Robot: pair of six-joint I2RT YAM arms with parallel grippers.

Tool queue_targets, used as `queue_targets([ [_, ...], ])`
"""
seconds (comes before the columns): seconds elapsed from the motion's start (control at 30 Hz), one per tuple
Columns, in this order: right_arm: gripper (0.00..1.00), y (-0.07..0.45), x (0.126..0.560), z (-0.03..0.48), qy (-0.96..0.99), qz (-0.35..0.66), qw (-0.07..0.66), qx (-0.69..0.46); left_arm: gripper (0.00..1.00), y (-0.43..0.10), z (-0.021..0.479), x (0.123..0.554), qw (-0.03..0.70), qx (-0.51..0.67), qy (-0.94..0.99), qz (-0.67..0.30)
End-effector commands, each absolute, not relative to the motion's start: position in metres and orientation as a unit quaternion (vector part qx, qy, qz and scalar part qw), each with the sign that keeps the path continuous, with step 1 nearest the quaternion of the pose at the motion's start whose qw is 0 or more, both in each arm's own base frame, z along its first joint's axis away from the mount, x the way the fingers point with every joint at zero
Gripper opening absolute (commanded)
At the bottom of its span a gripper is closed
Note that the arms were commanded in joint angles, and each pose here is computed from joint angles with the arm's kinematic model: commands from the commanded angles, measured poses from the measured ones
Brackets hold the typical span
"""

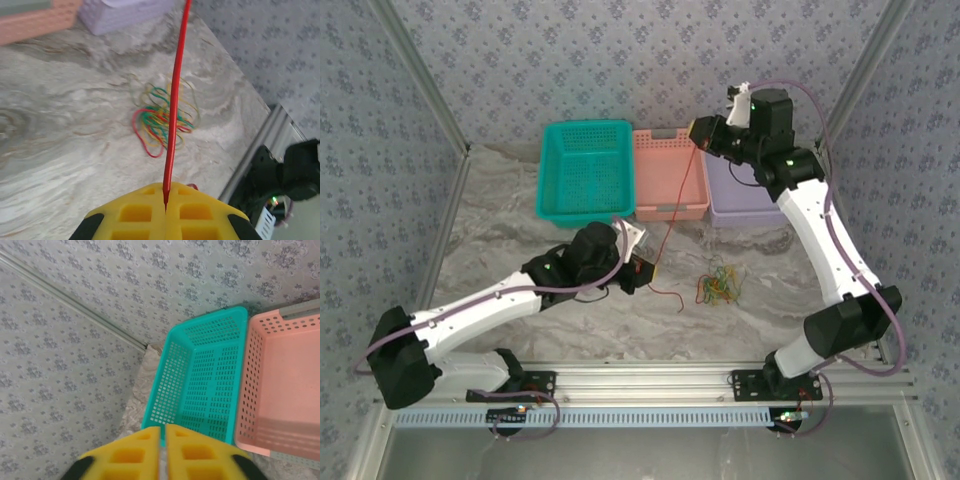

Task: Untangle the cables

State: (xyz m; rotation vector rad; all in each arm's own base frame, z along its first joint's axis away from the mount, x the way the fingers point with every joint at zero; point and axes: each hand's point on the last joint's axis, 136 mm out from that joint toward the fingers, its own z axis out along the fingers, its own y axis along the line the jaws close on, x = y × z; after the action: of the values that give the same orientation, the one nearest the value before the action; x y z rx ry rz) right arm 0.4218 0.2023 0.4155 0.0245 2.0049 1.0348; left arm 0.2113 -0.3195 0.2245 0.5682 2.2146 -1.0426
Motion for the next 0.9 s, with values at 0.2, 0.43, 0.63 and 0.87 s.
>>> queue_targets([
  [0.2, 0.74, 0.176, 0.402, 0.429, 0.814, 0.372, 0.446, 0.02, 0.0, -0.261, 0.327, 0.267, 0.361, 0.069, 0.801, -0.472],
  [0.43, 0.75, 0.145, 0.356, 0.425, 0.815, 0.331, 0.474, 0.049, 0.0, -0.198, 0.355, 0.324, 0.392, -0.043, 0.802, -0.449],
  [0.63, 0.75, 0.141, 0.314, 0.396, 0.816, 0.326, 0.474, 0.052, 0.0, -0.142, 0.382, 0.394, 0.445, -0.133, 0.769, -0.44],
  [0.87, 0.76, 0.148, 0.27, 0.365, 0.823, 0.333, 0.459, 0.035, 0.0, -0.101, 0.364, 0.473, 0.463, -0.192, 0.765, -0.403],
])
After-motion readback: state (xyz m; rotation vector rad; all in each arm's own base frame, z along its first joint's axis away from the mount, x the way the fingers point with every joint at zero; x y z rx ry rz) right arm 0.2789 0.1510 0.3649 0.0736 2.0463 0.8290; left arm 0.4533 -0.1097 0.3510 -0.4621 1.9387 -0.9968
